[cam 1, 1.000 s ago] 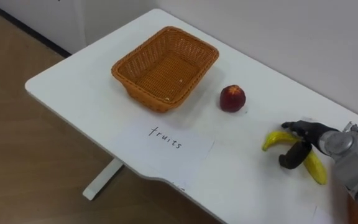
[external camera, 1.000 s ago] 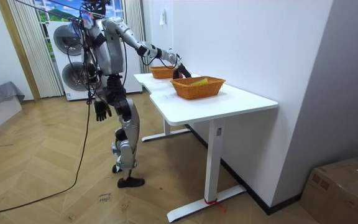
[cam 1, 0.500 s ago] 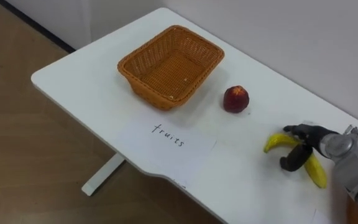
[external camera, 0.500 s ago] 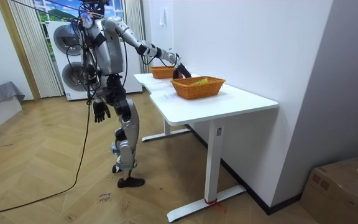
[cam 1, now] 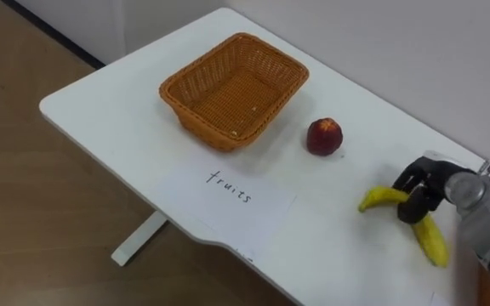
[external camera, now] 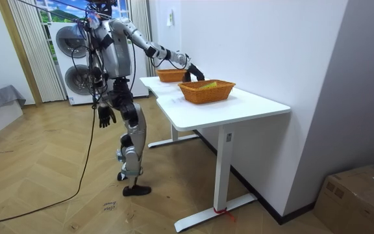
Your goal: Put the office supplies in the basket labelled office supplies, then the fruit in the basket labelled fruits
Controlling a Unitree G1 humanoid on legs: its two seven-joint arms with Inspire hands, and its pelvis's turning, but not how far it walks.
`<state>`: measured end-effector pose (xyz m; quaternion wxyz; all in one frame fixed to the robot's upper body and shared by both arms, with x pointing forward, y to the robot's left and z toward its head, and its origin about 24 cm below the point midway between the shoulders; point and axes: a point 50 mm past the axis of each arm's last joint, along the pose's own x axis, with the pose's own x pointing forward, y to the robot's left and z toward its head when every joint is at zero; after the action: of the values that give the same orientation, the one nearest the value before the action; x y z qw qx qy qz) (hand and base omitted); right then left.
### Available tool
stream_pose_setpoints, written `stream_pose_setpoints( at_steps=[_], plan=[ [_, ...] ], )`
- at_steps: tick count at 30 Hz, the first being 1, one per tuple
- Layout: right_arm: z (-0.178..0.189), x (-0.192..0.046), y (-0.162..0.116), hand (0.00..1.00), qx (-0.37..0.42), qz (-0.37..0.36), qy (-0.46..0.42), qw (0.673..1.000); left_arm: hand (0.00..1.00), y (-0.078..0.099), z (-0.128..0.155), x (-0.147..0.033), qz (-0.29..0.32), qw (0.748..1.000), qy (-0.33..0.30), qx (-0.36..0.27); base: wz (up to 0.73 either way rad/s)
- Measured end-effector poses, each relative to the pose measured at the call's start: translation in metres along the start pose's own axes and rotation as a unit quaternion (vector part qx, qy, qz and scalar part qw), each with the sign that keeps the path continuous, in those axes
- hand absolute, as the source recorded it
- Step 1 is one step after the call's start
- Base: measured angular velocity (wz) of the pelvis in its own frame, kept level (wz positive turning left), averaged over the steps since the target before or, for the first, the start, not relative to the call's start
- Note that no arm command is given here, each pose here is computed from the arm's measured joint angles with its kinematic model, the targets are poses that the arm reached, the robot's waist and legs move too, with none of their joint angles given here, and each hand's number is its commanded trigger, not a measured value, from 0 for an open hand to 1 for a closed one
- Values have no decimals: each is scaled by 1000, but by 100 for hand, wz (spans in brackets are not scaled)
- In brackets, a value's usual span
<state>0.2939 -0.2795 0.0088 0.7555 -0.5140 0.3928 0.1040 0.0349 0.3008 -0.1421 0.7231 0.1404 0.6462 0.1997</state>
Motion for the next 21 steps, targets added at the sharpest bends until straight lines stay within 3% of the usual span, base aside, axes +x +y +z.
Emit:
stream_pose_setpoints(
  at_steps=[15, 21],
  plan=[
    [8, -2, 0, 100, -8, 22, -19, 1000, 0, -2, 1, 0, -12, 1000, -4, -1, -2],
    [29, -15, -3, 100, -19, 29, -75, 997, 0, -4, -6, 1, -16, 1000, 10, -1, -7]
  ],
)
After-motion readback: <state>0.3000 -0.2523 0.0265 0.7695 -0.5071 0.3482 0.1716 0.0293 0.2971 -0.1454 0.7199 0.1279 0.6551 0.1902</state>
